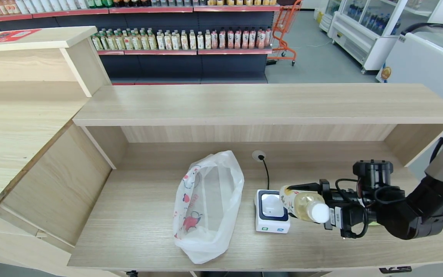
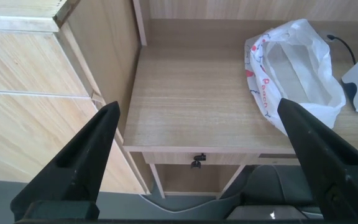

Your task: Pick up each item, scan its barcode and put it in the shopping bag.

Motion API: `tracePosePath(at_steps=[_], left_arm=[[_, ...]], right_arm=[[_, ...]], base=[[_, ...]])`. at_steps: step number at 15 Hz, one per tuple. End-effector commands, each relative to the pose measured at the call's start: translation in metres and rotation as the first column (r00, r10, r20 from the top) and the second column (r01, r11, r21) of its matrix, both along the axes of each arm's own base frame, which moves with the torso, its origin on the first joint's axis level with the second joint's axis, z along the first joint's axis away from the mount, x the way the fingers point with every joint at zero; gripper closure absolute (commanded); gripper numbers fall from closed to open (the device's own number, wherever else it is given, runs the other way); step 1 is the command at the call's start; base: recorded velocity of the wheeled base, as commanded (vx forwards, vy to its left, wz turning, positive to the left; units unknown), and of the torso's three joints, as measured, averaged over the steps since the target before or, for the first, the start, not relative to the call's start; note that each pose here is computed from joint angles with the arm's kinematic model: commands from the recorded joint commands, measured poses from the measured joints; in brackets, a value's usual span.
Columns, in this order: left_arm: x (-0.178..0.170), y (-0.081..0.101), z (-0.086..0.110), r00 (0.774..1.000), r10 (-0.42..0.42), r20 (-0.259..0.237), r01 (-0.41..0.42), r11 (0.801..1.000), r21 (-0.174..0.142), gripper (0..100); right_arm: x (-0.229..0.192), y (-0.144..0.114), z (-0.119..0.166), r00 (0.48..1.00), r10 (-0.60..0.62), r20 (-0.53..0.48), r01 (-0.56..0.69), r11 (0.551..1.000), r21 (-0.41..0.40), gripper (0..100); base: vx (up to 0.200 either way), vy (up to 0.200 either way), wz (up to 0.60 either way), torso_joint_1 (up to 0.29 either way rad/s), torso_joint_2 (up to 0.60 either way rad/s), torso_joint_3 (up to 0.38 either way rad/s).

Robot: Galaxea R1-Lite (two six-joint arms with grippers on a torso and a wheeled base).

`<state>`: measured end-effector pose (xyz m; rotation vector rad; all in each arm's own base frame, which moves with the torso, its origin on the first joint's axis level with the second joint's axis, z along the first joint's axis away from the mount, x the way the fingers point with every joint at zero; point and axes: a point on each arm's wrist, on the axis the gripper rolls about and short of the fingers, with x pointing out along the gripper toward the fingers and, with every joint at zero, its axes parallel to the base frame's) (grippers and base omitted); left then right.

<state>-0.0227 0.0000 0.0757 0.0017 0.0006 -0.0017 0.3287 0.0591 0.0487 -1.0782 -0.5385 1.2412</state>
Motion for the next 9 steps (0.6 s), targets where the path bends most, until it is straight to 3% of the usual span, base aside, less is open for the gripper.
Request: tracePosePath(at_steps=[1,9], left_arm=[[0.0,0.0,0.0,1.0,0.0,-0.001,0.0,1.0,0.0,0],[0.0,0.0,0.0,1.0,0.0,0.001,0.0,1.0,0.0,0]], right_arm=[[0.008,0.004,-0.01,1.0,0.012,-0.007,-0.012,1.0,-0.001,100],[0.03,0.032,-0.024,0.996,0.084,0.027,-0.084,0.996,0.003,100]], base=[[0.0,0.0,0.0,0.0,0.0,0.0],[0.0,0.0,0.0,0.0,0.0,0.0]])
